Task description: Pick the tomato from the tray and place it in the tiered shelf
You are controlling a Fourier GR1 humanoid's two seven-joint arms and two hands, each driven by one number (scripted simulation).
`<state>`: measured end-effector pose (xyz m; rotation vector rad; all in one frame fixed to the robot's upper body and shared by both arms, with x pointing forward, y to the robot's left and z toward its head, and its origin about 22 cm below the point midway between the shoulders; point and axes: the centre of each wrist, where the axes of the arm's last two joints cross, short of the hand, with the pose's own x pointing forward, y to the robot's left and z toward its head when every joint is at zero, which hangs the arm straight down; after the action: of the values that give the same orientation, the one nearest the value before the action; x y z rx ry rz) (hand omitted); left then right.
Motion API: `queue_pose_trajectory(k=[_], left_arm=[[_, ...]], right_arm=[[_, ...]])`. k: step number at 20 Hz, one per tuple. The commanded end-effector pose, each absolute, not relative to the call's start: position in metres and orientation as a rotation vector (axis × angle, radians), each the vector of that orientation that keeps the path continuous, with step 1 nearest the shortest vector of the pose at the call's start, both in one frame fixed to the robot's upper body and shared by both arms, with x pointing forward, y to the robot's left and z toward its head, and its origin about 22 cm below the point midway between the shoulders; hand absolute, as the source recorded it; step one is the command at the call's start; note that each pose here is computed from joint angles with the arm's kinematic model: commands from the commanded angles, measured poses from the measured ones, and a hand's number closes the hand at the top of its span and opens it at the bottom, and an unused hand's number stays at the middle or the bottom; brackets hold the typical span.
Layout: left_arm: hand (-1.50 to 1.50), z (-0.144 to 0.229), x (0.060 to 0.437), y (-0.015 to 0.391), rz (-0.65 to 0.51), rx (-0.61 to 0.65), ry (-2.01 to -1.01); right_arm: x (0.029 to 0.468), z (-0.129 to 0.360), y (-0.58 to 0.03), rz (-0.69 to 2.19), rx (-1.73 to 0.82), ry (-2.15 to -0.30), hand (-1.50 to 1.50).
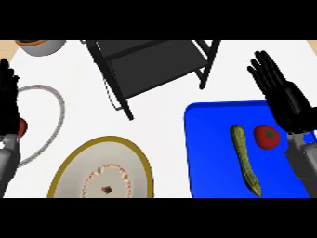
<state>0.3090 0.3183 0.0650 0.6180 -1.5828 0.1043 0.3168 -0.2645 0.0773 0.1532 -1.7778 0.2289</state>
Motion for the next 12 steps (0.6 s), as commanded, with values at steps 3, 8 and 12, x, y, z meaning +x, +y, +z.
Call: queue_pose_trajectory(k=[3,8,12], left_arm=[[0.0,0.021,0.286,0.309,0.08,0.432,-1.391],[0.0,-0.025,0.261,0.293,0.112,0.207,-1.173],[0.0,-0.029,0.256,0.287,0.031,0.101,-1.117]], right_arm=[[0.301,0.096,-0.366,0.206,-0.129,-1.856,1.5],[0.25,0.081,-0.472,0.28,-0.676,-1.461,1.5],[0.234,0.058,-0.519,0.054,-0.506,-1.522,-1.5]])
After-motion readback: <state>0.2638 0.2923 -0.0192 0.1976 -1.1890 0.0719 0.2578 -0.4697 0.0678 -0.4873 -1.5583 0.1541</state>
